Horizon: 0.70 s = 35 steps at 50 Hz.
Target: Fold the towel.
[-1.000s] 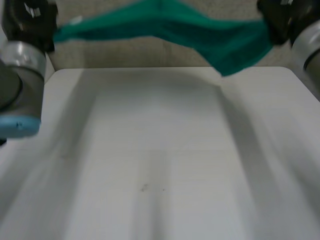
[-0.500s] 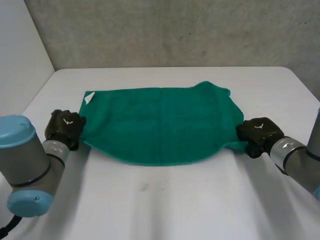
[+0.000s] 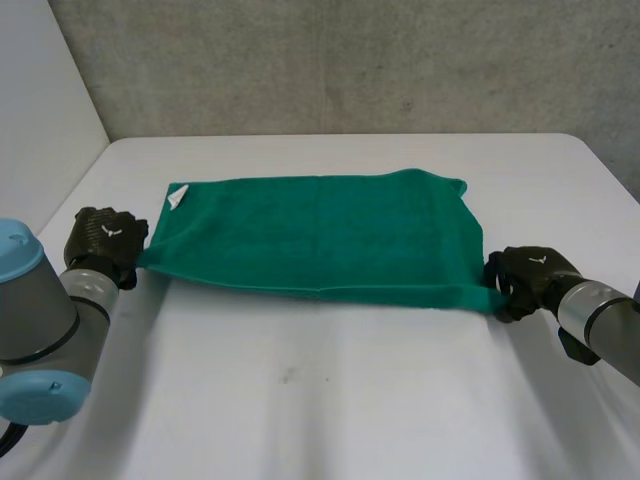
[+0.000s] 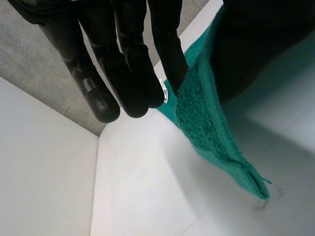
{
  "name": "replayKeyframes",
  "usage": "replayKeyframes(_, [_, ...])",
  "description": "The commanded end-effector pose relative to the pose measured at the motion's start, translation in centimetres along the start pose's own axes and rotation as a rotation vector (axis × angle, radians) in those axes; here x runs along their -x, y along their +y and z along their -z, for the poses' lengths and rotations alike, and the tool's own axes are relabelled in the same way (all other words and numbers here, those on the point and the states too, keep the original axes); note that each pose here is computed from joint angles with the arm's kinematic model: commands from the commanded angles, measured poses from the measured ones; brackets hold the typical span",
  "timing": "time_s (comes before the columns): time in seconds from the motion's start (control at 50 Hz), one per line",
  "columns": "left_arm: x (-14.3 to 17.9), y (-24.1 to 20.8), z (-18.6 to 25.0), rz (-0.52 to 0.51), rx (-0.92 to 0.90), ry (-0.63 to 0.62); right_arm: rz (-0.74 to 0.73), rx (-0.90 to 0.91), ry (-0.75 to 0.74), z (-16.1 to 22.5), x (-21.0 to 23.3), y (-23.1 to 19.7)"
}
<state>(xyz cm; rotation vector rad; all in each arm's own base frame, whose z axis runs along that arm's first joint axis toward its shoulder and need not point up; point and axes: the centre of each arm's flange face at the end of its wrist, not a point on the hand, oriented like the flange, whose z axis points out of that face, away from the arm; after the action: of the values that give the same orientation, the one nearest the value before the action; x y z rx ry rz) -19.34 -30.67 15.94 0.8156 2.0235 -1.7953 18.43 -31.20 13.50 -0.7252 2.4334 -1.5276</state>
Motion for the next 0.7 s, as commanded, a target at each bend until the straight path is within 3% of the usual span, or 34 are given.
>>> replayKeyframes(0.02, [0.0, 0.0, 0.0, 0.0, 0.001, 0.001, 0.022, 0.007, -0.01, -0.6, 0.0, 0.3])
replayKeyframes(0.16, [-0.3, 0.2, 0.3, -0.004, 0.015, 0.012, 0.057, 0.012, -0.012, -0.6, 0.0, 0.4])
replayKeyframes(0.26, [-1.0, 0.9, 2.0, -0.047, 0.085, 0.079, 0.219, 0.08, -0.039, 0.9, 0.5, 0.2])
replayKeyframes(0.4, [-0.6, 2.5, 6.7, -0.167, 0.318, 0.227, 0.476, 0.317, -0.126, 7.8, 0.3, -1.1])
replayKeyframes(0.5, [-0.3, 2.7, 10.0, -0.195, 0.425, 0.313, 0.595, 0.434, -0.158, 11.3, -0.1, -1.0])
replayKeyframes(0.62, [-0.3, 1.5, 9.8, -0.191, 0.352, 0.283, 0.642, 0.372, -0.105, 10.9, -0.4, -1.4])
replayKeyframes(0.7, [-0.3, 0.6, 7.9, -0.19, 0.258, 0.22, 0.613, 0.282, -0.011, 8.5, -1.4, -1.8])
